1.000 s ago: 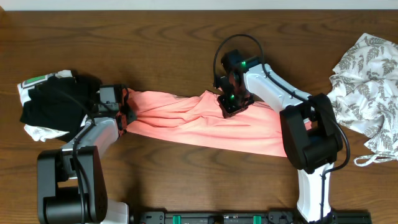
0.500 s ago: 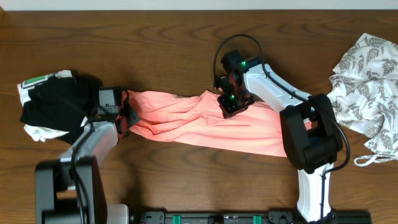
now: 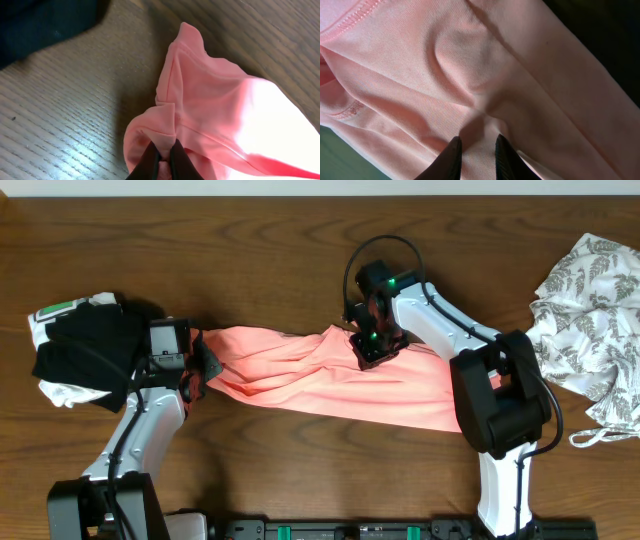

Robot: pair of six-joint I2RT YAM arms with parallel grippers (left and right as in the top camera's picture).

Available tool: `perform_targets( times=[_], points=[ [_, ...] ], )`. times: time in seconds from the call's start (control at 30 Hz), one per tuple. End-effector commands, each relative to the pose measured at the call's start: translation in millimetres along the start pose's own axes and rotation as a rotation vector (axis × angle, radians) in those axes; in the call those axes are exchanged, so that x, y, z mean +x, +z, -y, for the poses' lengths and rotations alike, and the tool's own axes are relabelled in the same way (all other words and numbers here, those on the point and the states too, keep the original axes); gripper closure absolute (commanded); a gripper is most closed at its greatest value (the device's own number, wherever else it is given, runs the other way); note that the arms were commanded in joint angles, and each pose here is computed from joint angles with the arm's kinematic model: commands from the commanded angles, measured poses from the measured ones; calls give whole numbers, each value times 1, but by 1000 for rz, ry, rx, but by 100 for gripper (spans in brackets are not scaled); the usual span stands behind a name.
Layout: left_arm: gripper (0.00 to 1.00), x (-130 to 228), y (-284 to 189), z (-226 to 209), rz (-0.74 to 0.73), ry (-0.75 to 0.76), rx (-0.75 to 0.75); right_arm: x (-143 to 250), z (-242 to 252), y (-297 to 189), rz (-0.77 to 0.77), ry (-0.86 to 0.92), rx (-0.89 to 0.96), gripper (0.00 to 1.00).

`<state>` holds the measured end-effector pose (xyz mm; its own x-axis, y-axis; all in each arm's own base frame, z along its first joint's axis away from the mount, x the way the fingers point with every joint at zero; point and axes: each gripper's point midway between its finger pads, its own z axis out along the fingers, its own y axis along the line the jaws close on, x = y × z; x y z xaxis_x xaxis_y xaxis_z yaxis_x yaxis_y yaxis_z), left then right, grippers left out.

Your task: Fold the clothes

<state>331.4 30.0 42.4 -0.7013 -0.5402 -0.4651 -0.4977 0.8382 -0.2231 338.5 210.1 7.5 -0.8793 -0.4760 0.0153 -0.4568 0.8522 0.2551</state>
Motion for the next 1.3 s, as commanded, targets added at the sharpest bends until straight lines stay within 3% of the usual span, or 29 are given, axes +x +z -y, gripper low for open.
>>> perform_targets(
  times=[0.0, 0.07, 0.1, 0.27, 1.0, 1.27],
  points=[
    [83, 3, 1, -1, -8, 1, -4, -2, 5, -1, 4, 5, -1, 78],
    [55, 5, 3, -2, -18, 2, -9, -2, 5, -1, 4, 5, -1, 78],
    [49, 6, 4, -2, -22, 2, -12, -2, 5, -1, 4, 5, -1, 78],
    [41, 14, 14, -7, -56, 3, -32, -1, 5, -1, 4, 5, -1, 78],
    [38, 2, 36, -19, 12, 5, -113, -2, 5, -1, 4, 5, -1, 77],
    [38, 14, 56, -22, -33, 8, -118, -2, 5, -1, 4, 5, -1, 77]
  ],
)
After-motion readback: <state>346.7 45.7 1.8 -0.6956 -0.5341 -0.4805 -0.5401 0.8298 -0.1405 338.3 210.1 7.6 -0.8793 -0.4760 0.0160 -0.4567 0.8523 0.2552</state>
